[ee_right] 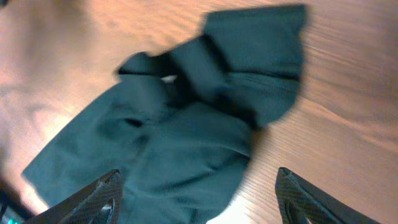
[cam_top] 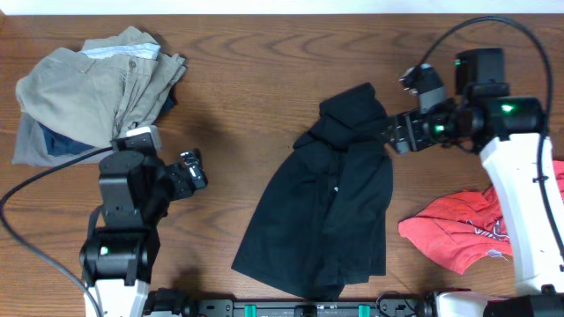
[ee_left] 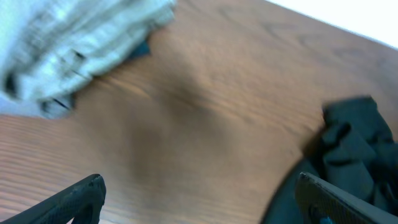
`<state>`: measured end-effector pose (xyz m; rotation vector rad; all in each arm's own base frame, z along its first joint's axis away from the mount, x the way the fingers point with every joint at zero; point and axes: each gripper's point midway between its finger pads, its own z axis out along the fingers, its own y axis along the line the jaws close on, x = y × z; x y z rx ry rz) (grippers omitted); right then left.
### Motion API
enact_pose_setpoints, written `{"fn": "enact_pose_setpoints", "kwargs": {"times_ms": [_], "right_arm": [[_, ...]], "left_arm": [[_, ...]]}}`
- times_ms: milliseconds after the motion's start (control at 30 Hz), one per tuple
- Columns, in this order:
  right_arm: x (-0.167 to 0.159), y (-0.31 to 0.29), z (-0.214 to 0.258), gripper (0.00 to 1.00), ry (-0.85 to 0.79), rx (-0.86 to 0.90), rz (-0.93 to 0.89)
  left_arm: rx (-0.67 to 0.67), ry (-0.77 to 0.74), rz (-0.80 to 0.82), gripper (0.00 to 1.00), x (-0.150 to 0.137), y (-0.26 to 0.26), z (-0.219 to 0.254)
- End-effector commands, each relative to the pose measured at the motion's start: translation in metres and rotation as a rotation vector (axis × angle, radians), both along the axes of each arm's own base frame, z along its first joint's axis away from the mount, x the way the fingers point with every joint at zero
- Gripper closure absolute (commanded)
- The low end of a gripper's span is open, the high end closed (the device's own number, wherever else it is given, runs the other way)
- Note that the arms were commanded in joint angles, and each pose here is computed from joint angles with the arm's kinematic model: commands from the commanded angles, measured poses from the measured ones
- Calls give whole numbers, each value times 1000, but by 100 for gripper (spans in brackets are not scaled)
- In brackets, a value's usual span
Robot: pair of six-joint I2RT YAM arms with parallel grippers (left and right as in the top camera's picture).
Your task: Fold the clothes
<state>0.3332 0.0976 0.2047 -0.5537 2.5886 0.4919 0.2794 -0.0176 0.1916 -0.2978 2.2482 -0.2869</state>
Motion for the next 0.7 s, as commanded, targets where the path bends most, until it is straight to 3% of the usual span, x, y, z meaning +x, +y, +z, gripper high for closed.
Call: {"fn": "enact_pose_setpoints", "kwargs": {"times_ms": [0, 233, 400, 567, 667], "right_arm": [[-7, 34, -4, 23, -12, 6, 144], [4, 85, -47, 26, 17, -51, 276], [13, 120, -85, 29, 32, -63, 349], [20, 140, -118, 37, 41, -105, 373], [28, 135, -139, 40, 59, -180, 311]], "left_arm": [[-96, 52, -84, 2, 4, -22, -8], [-238, 233, -207, 1, 5, -53, -47], [-347, 388, -266, 5, -5, -71, -76], [-347, 558, -286, 15, -25, -77, -107], [-319, 619, -358, 16, -36, -90, -119]]}}
